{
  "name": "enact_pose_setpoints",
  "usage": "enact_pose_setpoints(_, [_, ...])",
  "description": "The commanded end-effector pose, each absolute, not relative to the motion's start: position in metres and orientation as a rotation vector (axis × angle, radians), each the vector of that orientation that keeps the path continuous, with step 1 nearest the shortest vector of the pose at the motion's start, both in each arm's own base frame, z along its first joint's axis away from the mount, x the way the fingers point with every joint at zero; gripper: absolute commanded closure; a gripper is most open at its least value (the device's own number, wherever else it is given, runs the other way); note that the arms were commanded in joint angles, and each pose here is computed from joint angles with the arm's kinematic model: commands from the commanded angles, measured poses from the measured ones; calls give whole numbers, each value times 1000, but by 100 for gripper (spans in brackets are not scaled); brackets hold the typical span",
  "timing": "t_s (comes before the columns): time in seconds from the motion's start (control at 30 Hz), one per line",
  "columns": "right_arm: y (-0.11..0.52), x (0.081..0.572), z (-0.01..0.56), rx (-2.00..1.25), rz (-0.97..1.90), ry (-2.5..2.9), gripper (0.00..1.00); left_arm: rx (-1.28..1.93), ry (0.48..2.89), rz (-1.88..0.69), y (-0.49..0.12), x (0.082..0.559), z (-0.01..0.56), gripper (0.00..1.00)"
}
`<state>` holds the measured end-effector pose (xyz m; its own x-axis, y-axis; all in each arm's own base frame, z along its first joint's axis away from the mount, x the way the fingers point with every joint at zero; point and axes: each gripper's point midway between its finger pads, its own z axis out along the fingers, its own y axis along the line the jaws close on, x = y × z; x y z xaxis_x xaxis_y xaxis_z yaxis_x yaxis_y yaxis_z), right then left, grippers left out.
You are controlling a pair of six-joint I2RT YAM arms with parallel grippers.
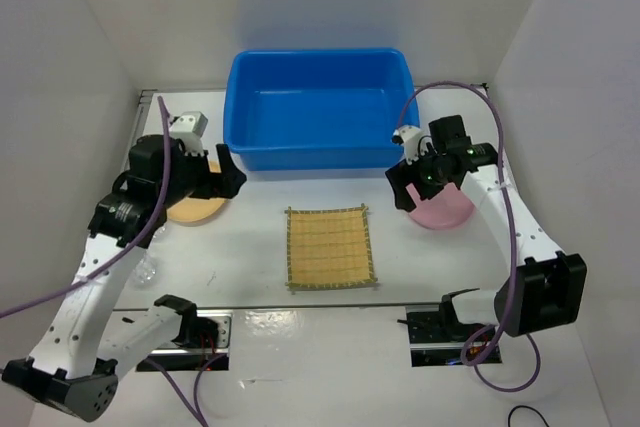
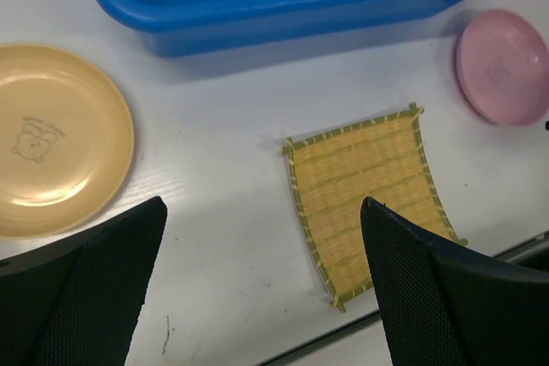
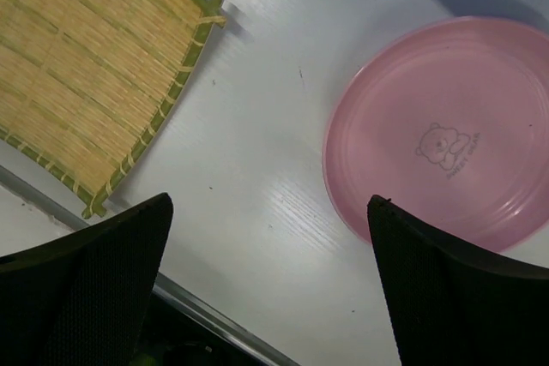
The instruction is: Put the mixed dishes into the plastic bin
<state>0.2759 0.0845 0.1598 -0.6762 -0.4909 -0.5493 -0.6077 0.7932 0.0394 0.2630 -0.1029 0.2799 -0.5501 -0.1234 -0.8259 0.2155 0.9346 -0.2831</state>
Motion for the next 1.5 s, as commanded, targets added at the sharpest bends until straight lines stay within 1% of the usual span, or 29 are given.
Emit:
enact_pose_setpoints(0.0, [92, 268, 149, -923, 352, 2499, 1, 83, 2362, -519, -123, 253, 209, 0])
enact_pose_setpoints(0.03, [95, 267, 144, -968, 335, 2503, 1, 50, 2388, -541, -127, 248, 202, 0])
enact_pose_setpoints(0.07, [97, 265, 136, -1034, 317, 2521, 5, 64, 2355, -576, -133, 249, 206, 0])
enact_pose_setpoints(0.1, [103, 259, 128, -1131, 260, 2523, 7, 97, 2373, -648, -142, 242, 204, 0])
enact_pose_setpoints(0.17, [102, 259, 114, -1219, 125, 2533, 7, 132, 2444, -744, -155, 234, 189, 0])
enact_pose_setpoints(0.23, [118, 252, 106, -1373, 98, 2484, 7, 169, 2521, -802, -171, 226, 173, 0])
enact_pose_setpoints(0.33, [137, 250, 101, -1485, 109, 2445, 8, 87, 2534, -872, -179, 227, 167, 0])
enact_pose_setpoints(0.4, [144, 255, 96, -1493, 142, 2450, 16, 3, 2603, -906, -182, 219, 149, 0])
enact_pose_setpoints(0.43, [152, 257, 97, -1484, 188, 2447, 25, 11, 2615, -956, -189, 215, 144, 0])
enact_pose_setpoints(0.53, [172, 252, 82, -1507, 269, 2474, 31, -91, 2658, -1031, -193, 202, 123, 0])
enact_pose_setpoints(0.6, [182, 244, 63, -1505, 284, 2515, 31, -128, 2636, -1060, -195, 196, 115, 0])
enact_pose_setpoints(0.67, [181, 241, 48, -1479, 288, 2574, 26, -190, 2619, -1087, -197, 195, 113, 0])
enact_pose_setpoints(0.73, [188, 238, 43, -1473, 344, 2584, 28, -223, 2640, -1102, -198, 192, 100, 0])
enact_pose_setpoints(0.77, [187, 237, 40, -1456, 346, 2596, 34, -230, 2652, -1098, -197, 191, 94, 0])
enact_pose_setpoints(0.8, [193, 236, 38, -1453, 366, 2595, 50, -250, 2666, -1098, -198, 191, 92, 0])
enact_pose_setpoints(0.83, [192, 233, 35, -1456, 366, 2603, 57, -258, 2681, -1092, -198, 191, 85, 0])
enact_pose_setpoints(0.87, [192, 233, 33, -1442, 368, 2605, 63, -239, 2672, -1100, -200, 192, 87, 0])
enact_pose_setpoints(0.93, [188, 235, 28, -1426, 323, 2624, 69, -251, 2669, -1104, -201, 192, 81, 0])
enact_pose_setpoints(1.0, [182, 235, 17, -1434, 286, 2653, 73, -259, 2654, -1114, -202, 194, 79, 0])
enact_pose_setpoints(1.07, [182, 235, 11, -1438, 285, 2664, 79, -253, 2608, -1151, -204, 195, 81, 0])
enact_pose_setpoints(1.2, [181, 236, 5, -1430, 269, 2682, 86, -251, 2568, -1184, -207, 198, 83, 0])
enact_pose_setpoints(1.23, [179, 236, 2, -1432, 252, 2691, 89, -251, 2576, -1215, -209, 193, 76, 0])
enact_pose_setpoints(1.33, [177, 236, -1, -1423, 237, 2707, 92, -254, 2623, -1247, -213, 191, 61, 0])
enact_pose_setpoints(1.47, [176, 233, -2, -1426, 236, 2715, 94, -262, 2757, -1231, -220, 187, 27, 0])
